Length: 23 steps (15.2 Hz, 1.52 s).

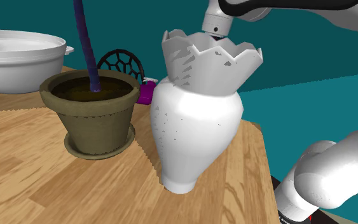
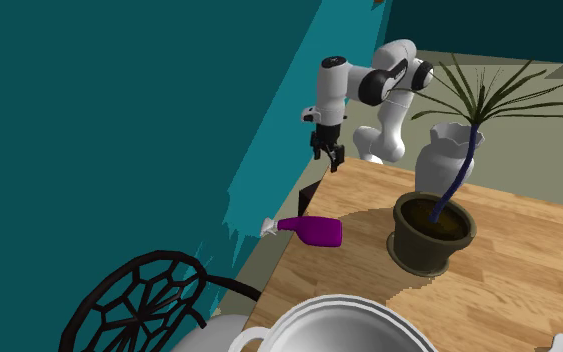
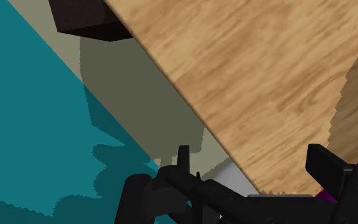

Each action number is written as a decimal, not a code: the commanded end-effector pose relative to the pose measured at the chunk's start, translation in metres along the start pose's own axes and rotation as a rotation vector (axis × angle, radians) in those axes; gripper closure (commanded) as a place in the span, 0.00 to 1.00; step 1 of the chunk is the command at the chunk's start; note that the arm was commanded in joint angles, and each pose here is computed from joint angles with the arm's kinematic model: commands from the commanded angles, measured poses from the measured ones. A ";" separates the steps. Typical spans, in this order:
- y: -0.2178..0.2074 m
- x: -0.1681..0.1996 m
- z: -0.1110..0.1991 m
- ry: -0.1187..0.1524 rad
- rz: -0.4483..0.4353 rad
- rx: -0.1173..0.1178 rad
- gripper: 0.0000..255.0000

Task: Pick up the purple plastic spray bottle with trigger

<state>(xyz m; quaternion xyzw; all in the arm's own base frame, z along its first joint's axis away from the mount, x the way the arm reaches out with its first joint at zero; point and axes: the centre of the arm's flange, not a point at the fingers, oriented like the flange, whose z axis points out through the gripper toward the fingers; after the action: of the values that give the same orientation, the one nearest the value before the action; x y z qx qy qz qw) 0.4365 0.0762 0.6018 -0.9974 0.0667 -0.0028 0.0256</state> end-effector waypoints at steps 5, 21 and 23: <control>-0.037 0.070 0.020 -0.008 0.081 -0.009 0.00; -0.093 0.233 0.078 -0.026 0.257 -0.031 0.00; -0.092 0.233 0.088 -0.026 0.257 -0.031 0.00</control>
<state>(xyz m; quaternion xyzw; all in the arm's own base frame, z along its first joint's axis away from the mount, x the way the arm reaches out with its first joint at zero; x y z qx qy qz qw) 0.6795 0.1415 0.5245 -0.9809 0.1934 0.0145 0.0112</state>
